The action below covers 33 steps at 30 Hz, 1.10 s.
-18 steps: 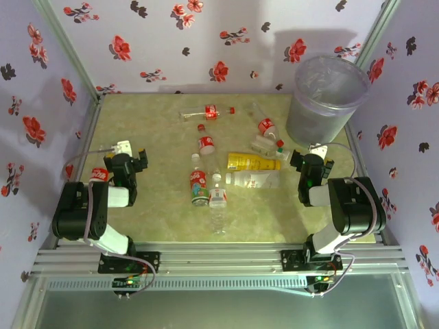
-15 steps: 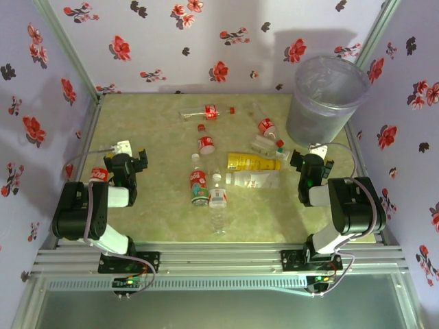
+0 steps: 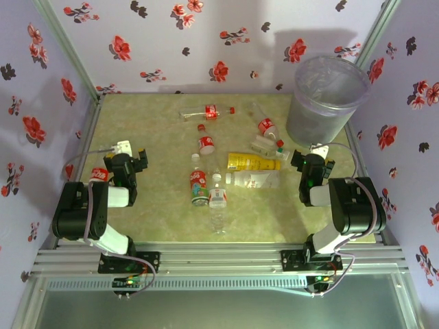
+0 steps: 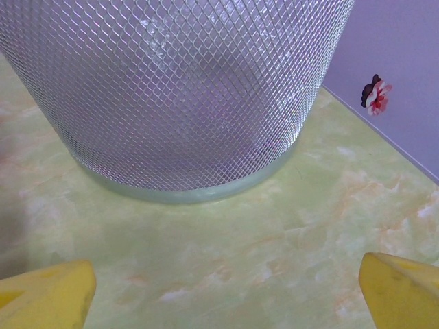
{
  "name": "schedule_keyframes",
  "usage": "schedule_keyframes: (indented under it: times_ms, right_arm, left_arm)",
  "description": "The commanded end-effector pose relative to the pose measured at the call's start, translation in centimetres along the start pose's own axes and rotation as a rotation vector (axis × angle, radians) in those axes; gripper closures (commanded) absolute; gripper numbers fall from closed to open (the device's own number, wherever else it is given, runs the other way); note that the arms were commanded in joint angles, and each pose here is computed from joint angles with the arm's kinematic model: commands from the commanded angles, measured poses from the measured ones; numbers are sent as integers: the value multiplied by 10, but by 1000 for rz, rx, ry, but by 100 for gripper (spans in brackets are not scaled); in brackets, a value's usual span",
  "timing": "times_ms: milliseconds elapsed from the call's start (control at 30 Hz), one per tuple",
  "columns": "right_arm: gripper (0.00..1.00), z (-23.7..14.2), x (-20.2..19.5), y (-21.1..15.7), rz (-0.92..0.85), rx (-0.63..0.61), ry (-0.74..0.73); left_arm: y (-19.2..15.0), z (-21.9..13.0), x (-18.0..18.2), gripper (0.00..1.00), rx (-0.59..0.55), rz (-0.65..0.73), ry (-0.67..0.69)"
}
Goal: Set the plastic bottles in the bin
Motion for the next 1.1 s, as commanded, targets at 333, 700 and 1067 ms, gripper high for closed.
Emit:
schedule_keyframes:
  times_ms: [333,700,1067]
  right_arm:
    - [1,4,4,14,30,-26,20]
    - [1,-4,25,51,-31,81,120]
    - [1,-80,78,61,-245,239,232]
  left_arm:
    - [5,2,1,0,-21,-13,-1]
    - [58,-28,17,0,-19,-22,39]
    - [100,-101,-21,2,187,-224,-122]
Point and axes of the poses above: each hand's point on the last joint's axis, 136 mm out from that joint toward the fingers, its own z axis out along the fingers, its own x axis along the line the jaws close on, y = z × x, the point moved 1 cm from there along -z, back along the fingers, and after that the axes turned 3 degrees about z, right-handed, at the moved point
